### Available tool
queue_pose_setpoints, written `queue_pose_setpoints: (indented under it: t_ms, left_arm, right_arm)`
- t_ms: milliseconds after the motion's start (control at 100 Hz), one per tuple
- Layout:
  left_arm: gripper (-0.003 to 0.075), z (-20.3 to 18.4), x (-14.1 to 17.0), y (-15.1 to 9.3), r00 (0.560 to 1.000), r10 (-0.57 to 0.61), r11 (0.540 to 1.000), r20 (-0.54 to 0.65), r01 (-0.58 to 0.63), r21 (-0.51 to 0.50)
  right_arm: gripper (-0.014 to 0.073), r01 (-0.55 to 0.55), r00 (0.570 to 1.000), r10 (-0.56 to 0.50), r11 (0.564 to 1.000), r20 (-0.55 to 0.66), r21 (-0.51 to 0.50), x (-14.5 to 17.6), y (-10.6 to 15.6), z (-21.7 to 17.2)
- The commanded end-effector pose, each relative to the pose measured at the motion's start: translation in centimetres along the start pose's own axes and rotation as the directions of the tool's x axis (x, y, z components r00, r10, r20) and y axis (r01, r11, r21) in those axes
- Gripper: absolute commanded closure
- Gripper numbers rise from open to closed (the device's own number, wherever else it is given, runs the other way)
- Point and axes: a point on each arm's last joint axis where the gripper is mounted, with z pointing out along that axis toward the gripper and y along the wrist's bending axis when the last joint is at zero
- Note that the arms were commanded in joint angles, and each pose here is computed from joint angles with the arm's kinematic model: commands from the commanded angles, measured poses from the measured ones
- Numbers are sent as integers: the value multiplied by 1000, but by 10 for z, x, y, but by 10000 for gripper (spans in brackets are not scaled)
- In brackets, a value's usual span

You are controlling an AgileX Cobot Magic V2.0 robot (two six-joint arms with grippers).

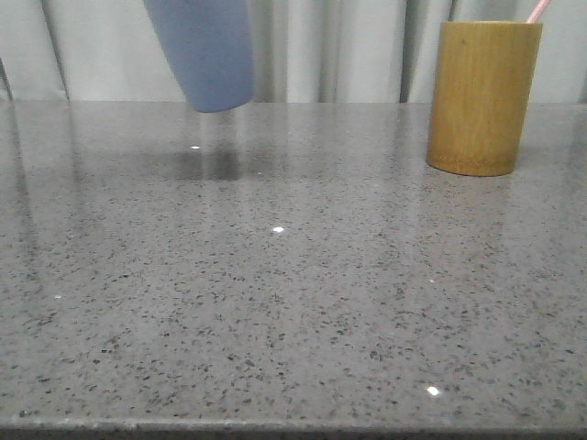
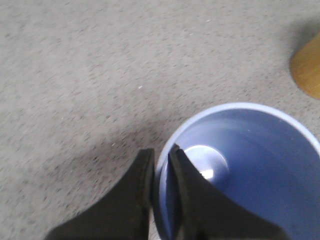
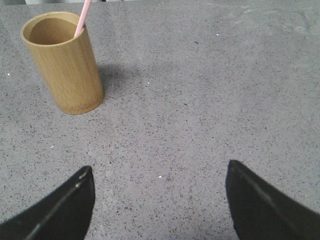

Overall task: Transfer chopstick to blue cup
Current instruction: 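Carry the blue cup toward the table center and set it down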

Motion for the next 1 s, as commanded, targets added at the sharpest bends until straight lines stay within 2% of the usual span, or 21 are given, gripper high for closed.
queue_pose_setpoints:
  t_ms: [0,200,420,820,910,990]
  left_arm:
    - [739,-13,-18,-15,994,24,999,110,-27,25]
    - [739,16,-18,-25,998,41,998,48,-44,48]
    - [739,40,-13,-24,999,42,998,-12,-42,48]
    - [736,42,-12,-28,999,49,997,-12,-48,56]
    - [685,42,-12,-28,999,47,997,-12,-47,57]
    - [574,41,-13,-29,999,48,997,-11,-47,57]
  right_arm:
    - [45,9,996,-9,1000,94,-4,-15,1,-4]
    - [45,9,996,-9,1000,93,-4,-15,1,-4]
    - [45,9,996,-9,1000,92,-4,-15,1,-4]
    - [45,9,994,-9,1000,107,-5,-16,1,-4]
    - [45,9,994,-9,1000,107,-5,-16,1,-4]
    - [45,9,994,-9,1000,107,-5,-16,1,-4]
